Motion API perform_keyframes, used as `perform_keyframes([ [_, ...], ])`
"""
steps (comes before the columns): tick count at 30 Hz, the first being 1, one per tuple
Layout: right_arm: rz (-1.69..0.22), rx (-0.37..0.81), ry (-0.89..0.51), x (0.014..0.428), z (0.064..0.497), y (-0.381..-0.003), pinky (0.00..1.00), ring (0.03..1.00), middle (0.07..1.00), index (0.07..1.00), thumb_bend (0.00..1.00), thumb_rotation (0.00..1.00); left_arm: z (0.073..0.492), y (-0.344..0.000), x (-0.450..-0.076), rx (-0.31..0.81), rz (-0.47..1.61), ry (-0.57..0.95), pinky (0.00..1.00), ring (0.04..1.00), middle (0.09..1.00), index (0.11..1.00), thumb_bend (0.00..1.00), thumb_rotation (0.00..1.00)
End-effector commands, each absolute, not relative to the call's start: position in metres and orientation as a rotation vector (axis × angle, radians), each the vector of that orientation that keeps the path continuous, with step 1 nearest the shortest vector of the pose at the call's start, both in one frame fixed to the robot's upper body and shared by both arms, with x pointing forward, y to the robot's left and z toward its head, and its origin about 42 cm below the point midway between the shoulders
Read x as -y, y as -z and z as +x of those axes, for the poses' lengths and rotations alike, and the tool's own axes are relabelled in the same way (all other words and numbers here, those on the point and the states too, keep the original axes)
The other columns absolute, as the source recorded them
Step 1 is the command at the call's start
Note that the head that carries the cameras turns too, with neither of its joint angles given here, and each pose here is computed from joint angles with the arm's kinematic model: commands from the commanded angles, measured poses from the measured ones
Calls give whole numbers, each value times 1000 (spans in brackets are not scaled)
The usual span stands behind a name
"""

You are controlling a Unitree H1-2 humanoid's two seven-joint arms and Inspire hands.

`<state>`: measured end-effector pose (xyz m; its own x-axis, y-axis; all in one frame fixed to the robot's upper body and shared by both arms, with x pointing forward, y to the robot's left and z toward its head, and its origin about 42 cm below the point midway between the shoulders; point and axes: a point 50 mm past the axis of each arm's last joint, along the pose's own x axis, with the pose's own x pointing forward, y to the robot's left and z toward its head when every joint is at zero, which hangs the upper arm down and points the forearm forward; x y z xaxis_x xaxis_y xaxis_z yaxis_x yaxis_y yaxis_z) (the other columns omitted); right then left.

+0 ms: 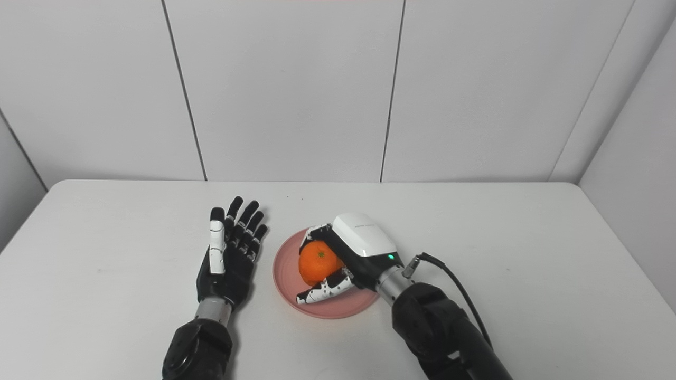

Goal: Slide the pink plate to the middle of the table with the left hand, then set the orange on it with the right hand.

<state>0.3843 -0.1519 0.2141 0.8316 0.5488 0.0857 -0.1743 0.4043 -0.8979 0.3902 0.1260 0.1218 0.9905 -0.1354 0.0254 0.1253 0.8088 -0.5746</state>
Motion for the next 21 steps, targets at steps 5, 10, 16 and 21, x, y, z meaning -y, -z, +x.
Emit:
perform_keyframes([
  [5, -1048, 515, -433, 146, 396, -238, 168, 231, 316, 477, 502, 161, 365, -74, -126, -280, -625, 84, 1000, 959, 912, 949, 844, 727],
  [10, -1067, 496, -417, 150, 405, -234, 150, 209, 287, 472, 503, 164, 365, -74, -126, -280, -621, 88, 1000, 962, 915, 955, 845, 729],
  [16, -1094, 479, -389, 158, 415, -228, 141, 200, 277, 471, 503, 165, 364, -76, -125, -271, -615, 95, 1000, 966, 918, 955, 840, 730],
  [21, -1105, 477, -368, 162, 418, -218, 145, 206, 287, 471, 504, 166, 364, -76, -125, -268, -604, 100, 1000, 968, 923, 953, 830, 737],
])
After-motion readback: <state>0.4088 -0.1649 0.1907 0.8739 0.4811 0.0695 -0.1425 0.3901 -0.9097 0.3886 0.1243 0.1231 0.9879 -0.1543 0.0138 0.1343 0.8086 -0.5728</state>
